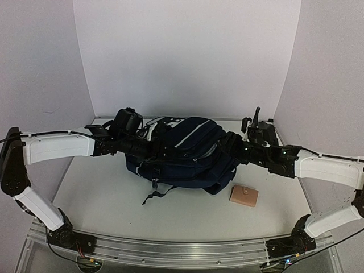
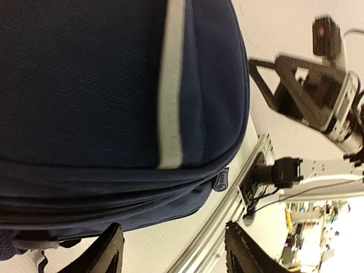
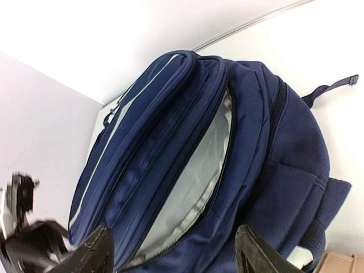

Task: Pack the student bag
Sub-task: Zip the student bag at the center of the board.

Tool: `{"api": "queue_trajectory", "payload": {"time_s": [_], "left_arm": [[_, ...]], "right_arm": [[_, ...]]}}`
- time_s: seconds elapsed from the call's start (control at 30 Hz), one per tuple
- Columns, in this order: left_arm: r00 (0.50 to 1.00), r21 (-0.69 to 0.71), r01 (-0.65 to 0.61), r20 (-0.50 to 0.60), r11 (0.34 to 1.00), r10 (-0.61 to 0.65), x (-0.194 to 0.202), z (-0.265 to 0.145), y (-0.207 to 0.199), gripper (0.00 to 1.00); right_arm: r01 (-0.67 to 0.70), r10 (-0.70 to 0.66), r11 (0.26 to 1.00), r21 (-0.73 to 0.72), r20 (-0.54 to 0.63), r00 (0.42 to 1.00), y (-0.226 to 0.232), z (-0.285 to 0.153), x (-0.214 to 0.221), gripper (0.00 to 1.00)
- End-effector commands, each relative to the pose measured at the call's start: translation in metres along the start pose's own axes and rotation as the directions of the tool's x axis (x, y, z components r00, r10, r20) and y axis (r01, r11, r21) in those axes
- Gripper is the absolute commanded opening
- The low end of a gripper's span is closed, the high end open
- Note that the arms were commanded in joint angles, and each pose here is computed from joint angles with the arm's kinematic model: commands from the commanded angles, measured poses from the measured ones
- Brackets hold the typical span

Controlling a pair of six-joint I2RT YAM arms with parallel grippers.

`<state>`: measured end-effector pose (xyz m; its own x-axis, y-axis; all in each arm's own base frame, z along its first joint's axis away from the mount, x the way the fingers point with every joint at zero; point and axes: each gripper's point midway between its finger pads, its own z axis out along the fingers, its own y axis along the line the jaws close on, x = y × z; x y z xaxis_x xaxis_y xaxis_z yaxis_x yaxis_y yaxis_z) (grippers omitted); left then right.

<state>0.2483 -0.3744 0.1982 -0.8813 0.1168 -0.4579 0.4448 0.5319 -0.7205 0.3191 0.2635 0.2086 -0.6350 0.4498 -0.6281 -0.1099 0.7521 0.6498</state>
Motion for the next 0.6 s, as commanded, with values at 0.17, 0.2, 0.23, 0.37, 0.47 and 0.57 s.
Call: {"api": "queue_trajectory", "payload": {"time_s": [0.17,0.2,0.23,0.37,0.47,0.57], "left_arm": [[0.938,-0.132,0.321,0.179,0.938,-0.296,-0.016,-0.057,0.078,0.71],[0.926,-0.128,0.352,0.194,0.927,-0.325,-0.016,-0.058,0.085,0.71],[0.914,-0.124,0.377,0.21,0.918,-0.347,-0.016,-0.059,0.09,0.71],[0.886,-0.098,0.424,0.253,0.901,-0.389,-0.018,-0.062,0.102,0.71],[0.876,-0.086,0.434,0.27,0.897,-0.399,-0.022,-0.062,0.108,0.72],[0.868,-0.078,0.441,0.288,0.894,-0.404,-0.026,-0.062,0.112,0.72]], "right_arm": [[0.222,-0.225,0.974,-0.034,-0.143,0.964,0.053,-0.029,0.053,0.61],[0.243,-0.245,0.97,-0.034,-0.16,0.956,0.058,-0.028,0.061,0.59],[0.262,-0.264,0.964,-0.038,-0.174,0.949,0.063,-0.027,0.069,0.58],[0.303,-0.301,0.953,-0.021,-0.196,0.933,0.071,-0.017,0.086,0.53],[0.319,-0.31,0.948,0.018,-0.19,0.932,0.069,-0.009,0.087,0.48],[0.333,-0.319,0.942,0.046,-0.184,0.93,0.068,-0.005,0.085,0.45]]}}
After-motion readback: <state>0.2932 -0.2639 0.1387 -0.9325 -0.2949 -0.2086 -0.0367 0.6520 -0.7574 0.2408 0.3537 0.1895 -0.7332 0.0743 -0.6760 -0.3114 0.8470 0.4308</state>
